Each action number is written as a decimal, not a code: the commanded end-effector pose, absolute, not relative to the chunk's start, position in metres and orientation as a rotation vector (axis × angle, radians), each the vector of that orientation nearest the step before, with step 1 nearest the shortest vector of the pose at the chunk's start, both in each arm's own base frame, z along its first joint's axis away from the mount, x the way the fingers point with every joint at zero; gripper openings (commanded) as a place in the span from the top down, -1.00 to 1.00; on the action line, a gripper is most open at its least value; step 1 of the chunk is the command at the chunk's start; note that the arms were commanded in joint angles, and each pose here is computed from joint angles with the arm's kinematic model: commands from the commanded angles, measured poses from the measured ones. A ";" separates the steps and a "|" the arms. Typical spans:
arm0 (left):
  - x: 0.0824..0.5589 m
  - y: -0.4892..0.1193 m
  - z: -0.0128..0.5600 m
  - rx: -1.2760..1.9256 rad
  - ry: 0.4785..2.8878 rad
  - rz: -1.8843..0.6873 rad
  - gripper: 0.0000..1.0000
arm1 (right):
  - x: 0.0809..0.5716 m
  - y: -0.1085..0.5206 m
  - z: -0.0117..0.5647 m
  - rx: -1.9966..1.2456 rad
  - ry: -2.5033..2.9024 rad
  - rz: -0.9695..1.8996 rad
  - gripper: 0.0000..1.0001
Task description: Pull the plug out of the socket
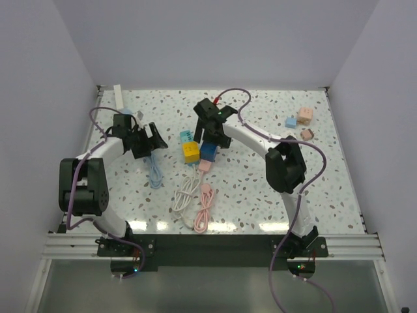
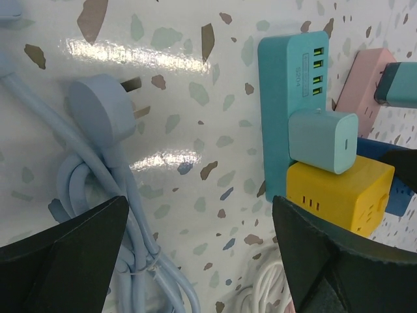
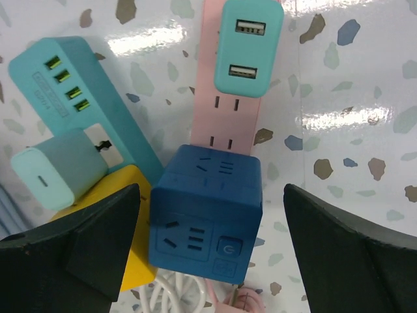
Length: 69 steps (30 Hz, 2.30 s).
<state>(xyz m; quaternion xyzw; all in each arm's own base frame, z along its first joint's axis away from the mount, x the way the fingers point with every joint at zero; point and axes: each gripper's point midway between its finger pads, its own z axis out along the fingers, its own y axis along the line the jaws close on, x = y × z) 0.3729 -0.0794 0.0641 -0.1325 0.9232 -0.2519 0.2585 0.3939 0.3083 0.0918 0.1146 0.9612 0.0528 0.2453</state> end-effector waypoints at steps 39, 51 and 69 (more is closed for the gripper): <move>0.341 -0.121 0.159 -0.164 2.258 -0.918 -1.00 | 0.323 0.238 0.080 -0.474 2.760 0.356 -0.54; 0.328 -0.175 0.194 -0.043 2.192 -1.036 -1.00 | 0.325 0.236 0.085 -0.435 2.755 0.339 0.31; 0.323 -0.306 0.178 0.097 2.186 -1.168 -1.00 | 0.274 0.244 0.157 -0.347 2.441 0.965 1.00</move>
